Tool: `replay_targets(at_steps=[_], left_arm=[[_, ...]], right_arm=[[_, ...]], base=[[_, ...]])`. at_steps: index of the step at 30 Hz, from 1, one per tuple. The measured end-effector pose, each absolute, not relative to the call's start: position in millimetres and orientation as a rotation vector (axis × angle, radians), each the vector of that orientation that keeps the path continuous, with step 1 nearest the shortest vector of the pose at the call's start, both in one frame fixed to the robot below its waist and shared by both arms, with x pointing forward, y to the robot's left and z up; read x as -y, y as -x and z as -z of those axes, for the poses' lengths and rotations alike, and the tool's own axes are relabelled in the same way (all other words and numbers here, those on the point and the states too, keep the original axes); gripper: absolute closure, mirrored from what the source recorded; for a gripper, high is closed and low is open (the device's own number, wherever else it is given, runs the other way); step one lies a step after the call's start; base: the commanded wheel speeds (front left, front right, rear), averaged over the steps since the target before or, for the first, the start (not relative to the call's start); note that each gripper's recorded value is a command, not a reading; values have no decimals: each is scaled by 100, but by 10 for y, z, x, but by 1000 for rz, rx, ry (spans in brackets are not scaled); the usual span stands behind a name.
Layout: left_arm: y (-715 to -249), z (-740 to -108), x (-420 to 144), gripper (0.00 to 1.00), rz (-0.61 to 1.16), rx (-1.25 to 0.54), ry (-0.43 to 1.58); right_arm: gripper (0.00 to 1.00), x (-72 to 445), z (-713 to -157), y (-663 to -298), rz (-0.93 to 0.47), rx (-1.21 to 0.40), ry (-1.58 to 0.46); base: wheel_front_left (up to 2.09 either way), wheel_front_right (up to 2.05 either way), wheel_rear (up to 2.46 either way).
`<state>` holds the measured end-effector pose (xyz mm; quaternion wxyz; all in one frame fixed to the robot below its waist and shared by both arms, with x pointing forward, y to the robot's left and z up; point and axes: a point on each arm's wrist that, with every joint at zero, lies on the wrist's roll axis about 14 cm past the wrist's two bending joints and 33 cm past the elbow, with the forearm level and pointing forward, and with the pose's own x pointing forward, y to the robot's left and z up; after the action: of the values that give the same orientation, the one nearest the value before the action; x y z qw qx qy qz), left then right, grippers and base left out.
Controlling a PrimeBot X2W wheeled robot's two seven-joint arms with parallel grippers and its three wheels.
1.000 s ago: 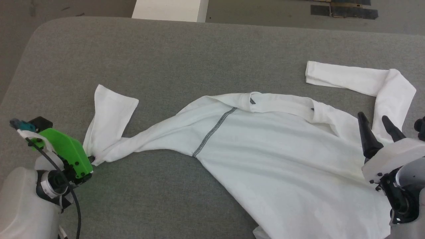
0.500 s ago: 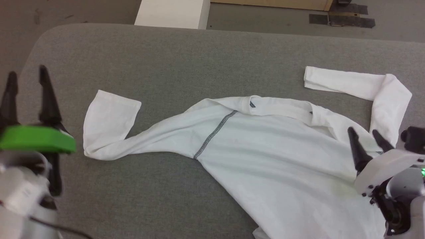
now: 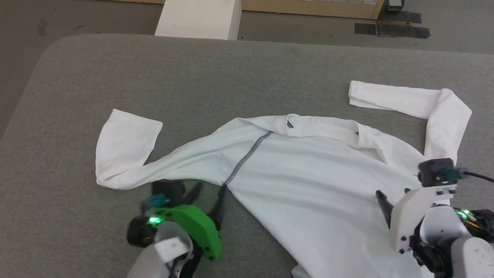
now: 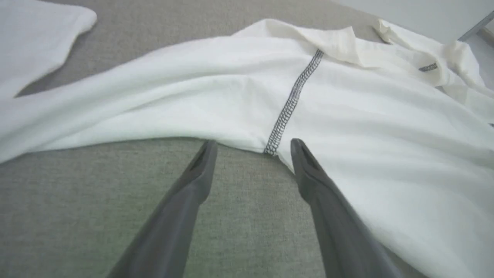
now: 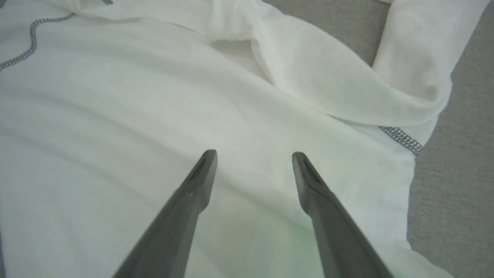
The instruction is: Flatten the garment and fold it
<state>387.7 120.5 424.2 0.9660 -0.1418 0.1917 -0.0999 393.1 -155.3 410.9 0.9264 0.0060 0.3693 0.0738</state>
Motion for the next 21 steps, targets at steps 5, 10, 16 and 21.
replay_targets(at_steps=[5, 10, 16, 21], left_arm=[[-3847, -3969, -993, 0, 253, -611, 259], [-3909, -3911, -881, 0, 272, -696, 263], [-3879, -3846, -696, 100, 332, -753, 298], [-3819, -3856, -566, 100, 396, -776, 316]], right_arm=[[0, 1484, -4003, -3862, -175, -826, 19], [0, 1460, -3957, -3876, -184, -844, 21], [0, 1578, -3939, -3887, -147, -836, 4], [0, 1673, -3953, -3903, -117, -818, -3]], base=[[0, 0, 0], [0, 0, 0], [0, 0, 0], [0, 0, 0]])
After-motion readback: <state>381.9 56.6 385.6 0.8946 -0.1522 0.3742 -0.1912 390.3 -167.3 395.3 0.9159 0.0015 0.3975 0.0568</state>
